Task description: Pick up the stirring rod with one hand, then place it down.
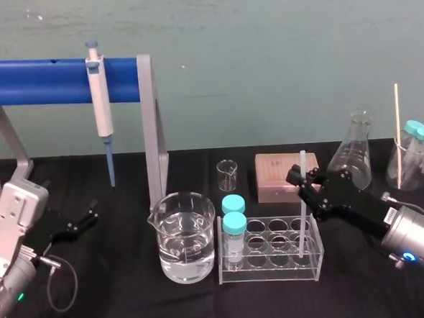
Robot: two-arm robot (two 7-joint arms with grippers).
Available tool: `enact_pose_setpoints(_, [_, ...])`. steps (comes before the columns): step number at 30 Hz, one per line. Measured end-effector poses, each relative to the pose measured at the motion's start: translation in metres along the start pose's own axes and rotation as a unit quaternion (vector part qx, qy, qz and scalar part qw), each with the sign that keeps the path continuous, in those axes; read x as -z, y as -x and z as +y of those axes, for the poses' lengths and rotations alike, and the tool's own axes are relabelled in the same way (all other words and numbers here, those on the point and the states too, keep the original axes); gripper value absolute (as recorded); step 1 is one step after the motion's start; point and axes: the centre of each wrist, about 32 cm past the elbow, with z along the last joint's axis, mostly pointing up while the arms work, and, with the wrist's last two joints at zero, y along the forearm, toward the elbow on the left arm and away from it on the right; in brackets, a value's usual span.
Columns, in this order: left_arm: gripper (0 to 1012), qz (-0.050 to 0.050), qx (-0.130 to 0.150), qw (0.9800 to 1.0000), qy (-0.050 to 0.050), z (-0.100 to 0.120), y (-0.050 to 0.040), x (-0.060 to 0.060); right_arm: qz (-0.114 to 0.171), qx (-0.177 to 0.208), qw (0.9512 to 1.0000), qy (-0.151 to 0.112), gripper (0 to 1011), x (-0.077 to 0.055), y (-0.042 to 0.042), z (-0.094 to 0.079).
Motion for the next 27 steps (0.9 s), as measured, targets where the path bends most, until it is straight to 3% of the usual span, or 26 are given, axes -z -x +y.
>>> enact_pose_setpoints(27, [1000, 0.0, 0.0, 1.0, 0.0, 0.0, 0.0, 0.0, 0.007, 0.004, 0.9998, 0.02, 73, 0.0079, 0.0014, -0.0009])
